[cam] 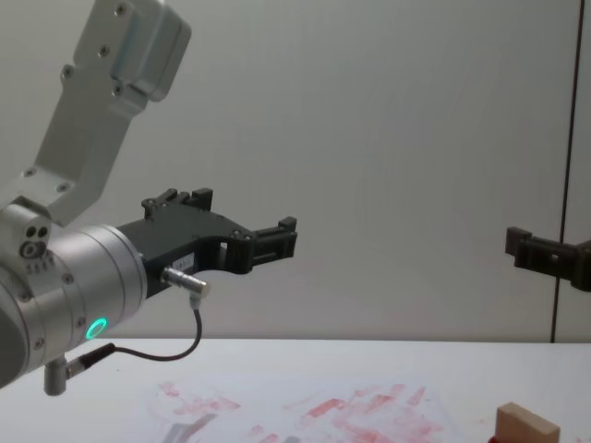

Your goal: Use the one hand to pick up the stamp and affix it onto the A4 paper.

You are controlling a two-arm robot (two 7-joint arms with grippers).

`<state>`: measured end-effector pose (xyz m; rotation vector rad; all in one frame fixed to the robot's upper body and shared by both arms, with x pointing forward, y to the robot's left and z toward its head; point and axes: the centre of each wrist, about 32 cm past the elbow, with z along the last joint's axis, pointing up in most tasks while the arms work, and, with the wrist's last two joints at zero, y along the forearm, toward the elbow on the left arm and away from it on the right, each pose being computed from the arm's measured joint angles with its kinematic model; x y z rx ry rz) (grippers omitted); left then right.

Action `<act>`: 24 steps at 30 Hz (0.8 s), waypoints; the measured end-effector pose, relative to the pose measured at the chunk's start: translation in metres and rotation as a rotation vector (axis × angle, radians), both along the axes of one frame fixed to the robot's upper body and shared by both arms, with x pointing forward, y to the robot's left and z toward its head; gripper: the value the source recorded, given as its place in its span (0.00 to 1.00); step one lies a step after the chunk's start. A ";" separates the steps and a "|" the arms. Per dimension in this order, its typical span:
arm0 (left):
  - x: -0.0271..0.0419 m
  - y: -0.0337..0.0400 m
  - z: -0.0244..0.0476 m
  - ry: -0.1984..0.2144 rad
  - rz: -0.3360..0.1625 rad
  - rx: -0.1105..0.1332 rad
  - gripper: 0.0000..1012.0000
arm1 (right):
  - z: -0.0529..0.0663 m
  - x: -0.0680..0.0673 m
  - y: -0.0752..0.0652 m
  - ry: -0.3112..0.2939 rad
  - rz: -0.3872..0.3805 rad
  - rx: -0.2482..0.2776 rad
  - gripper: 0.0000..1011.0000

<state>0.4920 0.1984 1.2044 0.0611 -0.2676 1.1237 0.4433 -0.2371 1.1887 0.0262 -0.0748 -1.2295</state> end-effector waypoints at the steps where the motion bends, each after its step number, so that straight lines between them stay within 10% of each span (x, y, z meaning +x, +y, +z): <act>1: 0.0000 0.0000 0.0000 0.000 0.000 0.000 0.99 | 0.000 0.000 0.000 0.000 0.000 0.000 0.99; 24: 0.0000 0.0000 0.0000 0.000 0.000 0.000 0.99 | 0.000 0.000 -0.001 0.001 0.000 -0.002 0.99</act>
